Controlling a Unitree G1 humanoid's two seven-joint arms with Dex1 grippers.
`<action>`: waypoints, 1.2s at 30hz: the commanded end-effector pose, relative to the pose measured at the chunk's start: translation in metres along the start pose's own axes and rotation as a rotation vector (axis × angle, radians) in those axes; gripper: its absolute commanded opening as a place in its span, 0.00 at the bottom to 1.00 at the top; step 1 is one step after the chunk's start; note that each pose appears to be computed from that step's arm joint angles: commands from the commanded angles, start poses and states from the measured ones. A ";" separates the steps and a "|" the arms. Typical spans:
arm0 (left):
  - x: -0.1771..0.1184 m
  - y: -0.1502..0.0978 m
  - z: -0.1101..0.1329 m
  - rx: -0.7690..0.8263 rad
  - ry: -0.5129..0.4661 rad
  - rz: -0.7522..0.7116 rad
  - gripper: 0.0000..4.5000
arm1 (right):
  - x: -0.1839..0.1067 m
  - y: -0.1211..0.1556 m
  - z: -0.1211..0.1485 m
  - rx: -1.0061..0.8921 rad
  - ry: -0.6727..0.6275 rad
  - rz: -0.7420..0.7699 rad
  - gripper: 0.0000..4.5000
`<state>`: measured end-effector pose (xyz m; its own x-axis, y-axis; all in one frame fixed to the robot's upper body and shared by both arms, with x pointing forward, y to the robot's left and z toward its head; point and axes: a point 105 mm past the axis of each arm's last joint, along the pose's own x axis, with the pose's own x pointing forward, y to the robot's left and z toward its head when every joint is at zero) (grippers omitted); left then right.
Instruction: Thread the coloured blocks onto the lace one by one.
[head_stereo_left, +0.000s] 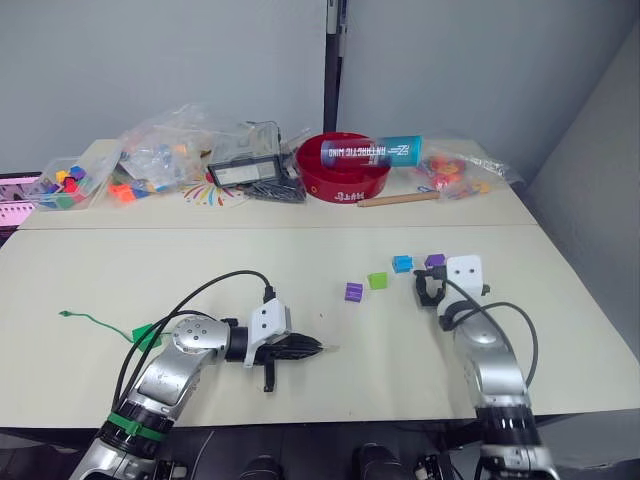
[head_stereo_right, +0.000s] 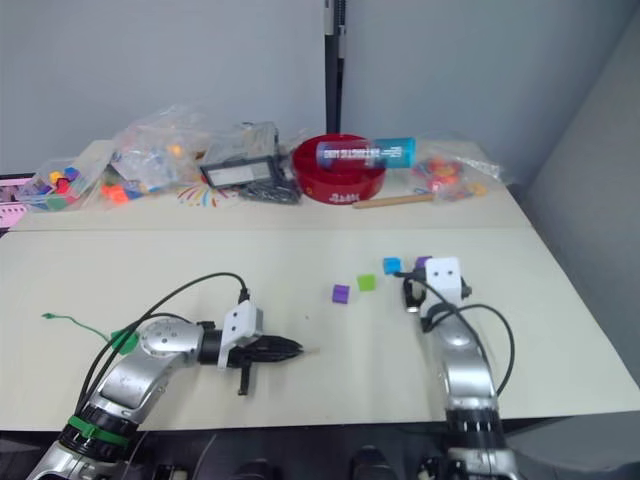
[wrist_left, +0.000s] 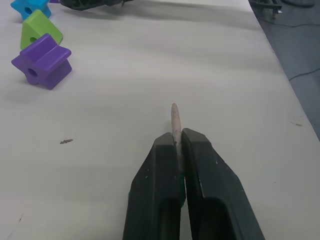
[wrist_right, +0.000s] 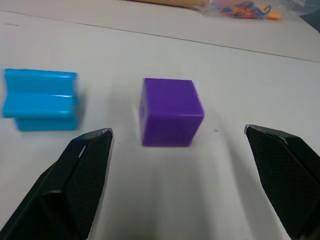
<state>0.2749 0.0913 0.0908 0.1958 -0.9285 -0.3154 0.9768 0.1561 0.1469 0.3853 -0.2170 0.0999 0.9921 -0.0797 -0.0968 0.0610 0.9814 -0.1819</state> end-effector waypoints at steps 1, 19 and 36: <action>-0.003 0.000 0.009 0.041 -0.024 0.012 0.00 | 0.011 -0.002 0.006 0.014 -0.027 0.040 0.99; -0.004 0.000 0.007 0.035 -0.021 0.023 0.00 | 0.021 0.007 0.022 0.059 -0.115 0.079 0.26; -0.006 0.004 0.007 0.044 -0.025 0.018 0.00 | -0.131 0.127 0.027 0.141 -0.020 0.387 0.26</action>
<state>0.2753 0.0964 0.0901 0.2104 -0.9266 -0.3118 0.9729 0.1671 0.1598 0.2697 -0.0816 0.1162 0.9501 0.2925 -0.1084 -0.2938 0.9559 0.0044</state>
